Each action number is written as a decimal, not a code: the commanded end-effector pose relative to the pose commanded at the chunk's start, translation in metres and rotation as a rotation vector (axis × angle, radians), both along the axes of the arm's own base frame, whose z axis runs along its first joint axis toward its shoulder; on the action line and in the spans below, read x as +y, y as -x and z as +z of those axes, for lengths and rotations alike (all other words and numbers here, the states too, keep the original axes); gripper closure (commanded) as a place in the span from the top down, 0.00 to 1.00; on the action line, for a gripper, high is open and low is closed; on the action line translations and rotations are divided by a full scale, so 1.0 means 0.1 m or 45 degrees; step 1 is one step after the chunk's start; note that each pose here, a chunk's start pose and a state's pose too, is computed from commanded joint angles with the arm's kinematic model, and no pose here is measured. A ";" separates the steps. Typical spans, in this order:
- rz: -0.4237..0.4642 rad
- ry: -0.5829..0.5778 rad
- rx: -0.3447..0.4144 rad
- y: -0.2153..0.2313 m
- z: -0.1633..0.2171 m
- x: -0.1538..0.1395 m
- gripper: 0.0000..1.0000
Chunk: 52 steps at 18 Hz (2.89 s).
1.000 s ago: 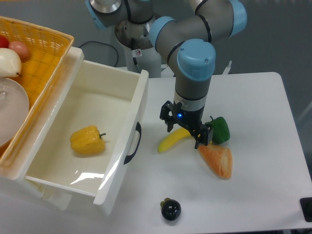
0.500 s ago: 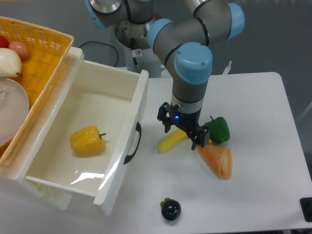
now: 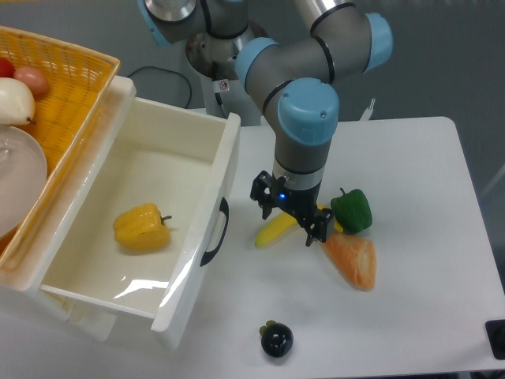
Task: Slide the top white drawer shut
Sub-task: 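Lift the gripper up from beside the banana and green pepper, then move the gripper toward the front face of the open white drawer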
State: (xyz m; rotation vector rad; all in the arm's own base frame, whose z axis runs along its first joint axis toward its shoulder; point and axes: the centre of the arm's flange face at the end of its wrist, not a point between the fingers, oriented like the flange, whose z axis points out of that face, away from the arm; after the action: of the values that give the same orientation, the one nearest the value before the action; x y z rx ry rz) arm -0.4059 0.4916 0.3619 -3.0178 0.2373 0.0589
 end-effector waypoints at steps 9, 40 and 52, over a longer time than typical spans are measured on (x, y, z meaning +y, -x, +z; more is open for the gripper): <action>0.220 0.090 0.038 0.08 -0.13 0.07 1.00; 0.423 -0.019 -0.254 0.06 -0.80 0.45 1.00; 0.401 -0.020 -0.260 -0.03 -0.80 0.51 1.00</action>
State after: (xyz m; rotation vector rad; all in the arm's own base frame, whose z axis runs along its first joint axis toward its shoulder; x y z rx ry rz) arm -0.4027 0.5428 0.2822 -2.9857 -0.2555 -0.2176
